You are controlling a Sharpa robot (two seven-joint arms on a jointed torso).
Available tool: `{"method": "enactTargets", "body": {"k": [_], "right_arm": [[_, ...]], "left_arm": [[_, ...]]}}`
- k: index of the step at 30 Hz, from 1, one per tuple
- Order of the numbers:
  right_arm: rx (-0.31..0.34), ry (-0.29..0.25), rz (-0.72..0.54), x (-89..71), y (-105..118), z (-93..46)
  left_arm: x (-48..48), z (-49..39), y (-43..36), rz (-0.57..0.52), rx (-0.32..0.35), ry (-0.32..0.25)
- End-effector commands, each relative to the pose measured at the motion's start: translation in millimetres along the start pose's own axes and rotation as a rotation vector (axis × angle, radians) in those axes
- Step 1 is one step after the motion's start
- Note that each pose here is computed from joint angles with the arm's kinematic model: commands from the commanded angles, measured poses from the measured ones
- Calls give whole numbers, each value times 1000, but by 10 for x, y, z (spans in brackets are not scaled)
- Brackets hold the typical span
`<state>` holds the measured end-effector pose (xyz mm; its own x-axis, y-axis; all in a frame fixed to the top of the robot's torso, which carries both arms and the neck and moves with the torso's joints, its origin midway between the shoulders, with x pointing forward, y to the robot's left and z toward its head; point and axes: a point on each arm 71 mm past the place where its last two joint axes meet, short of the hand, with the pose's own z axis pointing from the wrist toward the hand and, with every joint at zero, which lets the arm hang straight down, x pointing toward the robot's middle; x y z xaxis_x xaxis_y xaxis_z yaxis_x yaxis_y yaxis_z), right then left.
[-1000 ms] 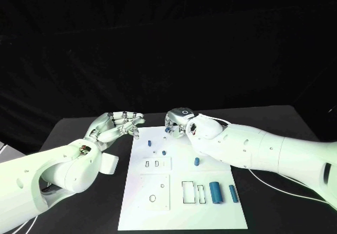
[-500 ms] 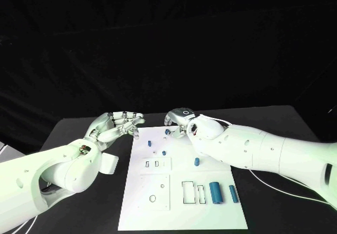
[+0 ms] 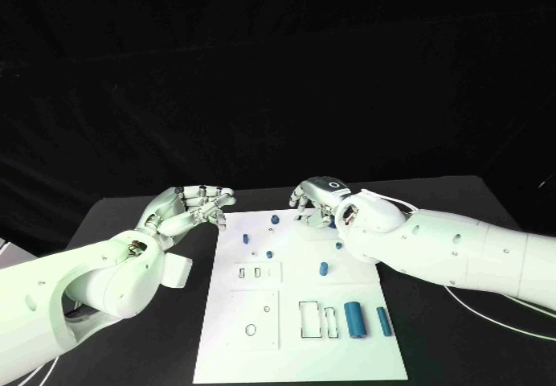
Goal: Assemble the parts on the task board
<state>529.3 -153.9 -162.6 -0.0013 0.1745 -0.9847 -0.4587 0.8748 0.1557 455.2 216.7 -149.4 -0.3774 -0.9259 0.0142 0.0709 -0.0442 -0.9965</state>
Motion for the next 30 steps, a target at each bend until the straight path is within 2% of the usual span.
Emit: {"method": "enactTargets", "body": {"k": [1, 7, 12, 18, 30], "right_arm": [[64, 18, 99, -92, -112, -93], [139, 101, 164, -220, -486, -317], [185, 131, 181, -240, -659, -385], [228, 154, 176, -222, -758, -380], [280, 157, 90, -128, -761, -301]], "left_arm": [[7, 7, -25, -5, 26, 35], [-18, 14, -18, -1, 29, 34], [-23, 16, -16, 0, 29, 33], [-28, 15, -14, 0, 28, 32], [-41, 24, -3, 2, 21, 28]]}}
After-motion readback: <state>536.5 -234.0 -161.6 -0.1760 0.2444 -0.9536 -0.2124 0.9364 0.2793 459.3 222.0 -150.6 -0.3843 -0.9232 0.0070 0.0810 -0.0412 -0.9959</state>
